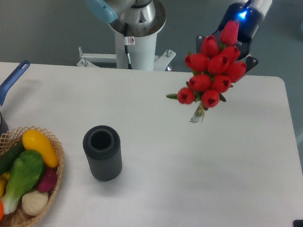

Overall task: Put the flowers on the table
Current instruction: 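Rotate the gripper holding the red tulip bouquet so blooms hang downward, then lower the held tulip bouquet toward the table surface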

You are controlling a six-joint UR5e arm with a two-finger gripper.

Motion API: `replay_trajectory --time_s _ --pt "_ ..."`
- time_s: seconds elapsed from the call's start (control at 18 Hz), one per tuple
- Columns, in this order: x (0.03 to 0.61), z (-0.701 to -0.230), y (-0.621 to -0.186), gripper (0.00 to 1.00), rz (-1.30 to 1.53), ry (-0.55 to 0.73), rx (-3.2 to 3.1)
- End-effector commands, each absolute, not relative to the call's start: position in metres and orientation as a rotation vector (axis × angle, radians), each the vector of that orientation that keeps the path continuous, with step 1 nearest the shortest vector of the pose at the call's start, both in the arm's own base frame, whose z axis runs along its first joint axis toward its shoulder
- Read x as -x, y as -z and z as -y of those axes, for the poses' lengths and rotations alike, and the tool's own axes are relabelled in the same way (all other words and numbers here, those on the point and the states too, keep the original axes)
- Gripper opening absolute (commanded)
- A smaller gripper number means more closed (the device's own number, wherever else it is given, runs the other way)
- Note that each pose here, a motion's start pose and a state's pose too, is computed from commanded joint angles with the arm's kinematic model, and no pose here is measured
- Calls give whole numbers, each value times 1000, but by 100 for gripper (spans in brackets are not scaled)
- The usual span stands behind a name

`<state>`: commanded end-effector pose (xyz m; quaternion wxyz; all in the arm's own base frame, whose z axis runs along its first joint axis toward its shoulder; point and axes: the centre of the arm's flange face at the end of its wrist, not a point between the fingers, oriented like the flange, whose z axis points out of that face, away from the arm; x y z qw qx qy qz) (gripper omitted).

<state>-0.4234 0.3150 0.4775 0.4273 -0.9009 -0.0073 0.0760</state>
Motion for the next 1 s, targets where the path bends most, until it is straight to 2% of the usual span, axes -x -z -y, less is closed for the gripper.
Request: replay_trajectory --time_s 0.39,0.61,1.0 --pt "421 -310 -455 25 86 -328 2592" --pt "405 -324 -433 25 54 -392 2772" --pt "400 -380 -358 25 -62 -215 2901"
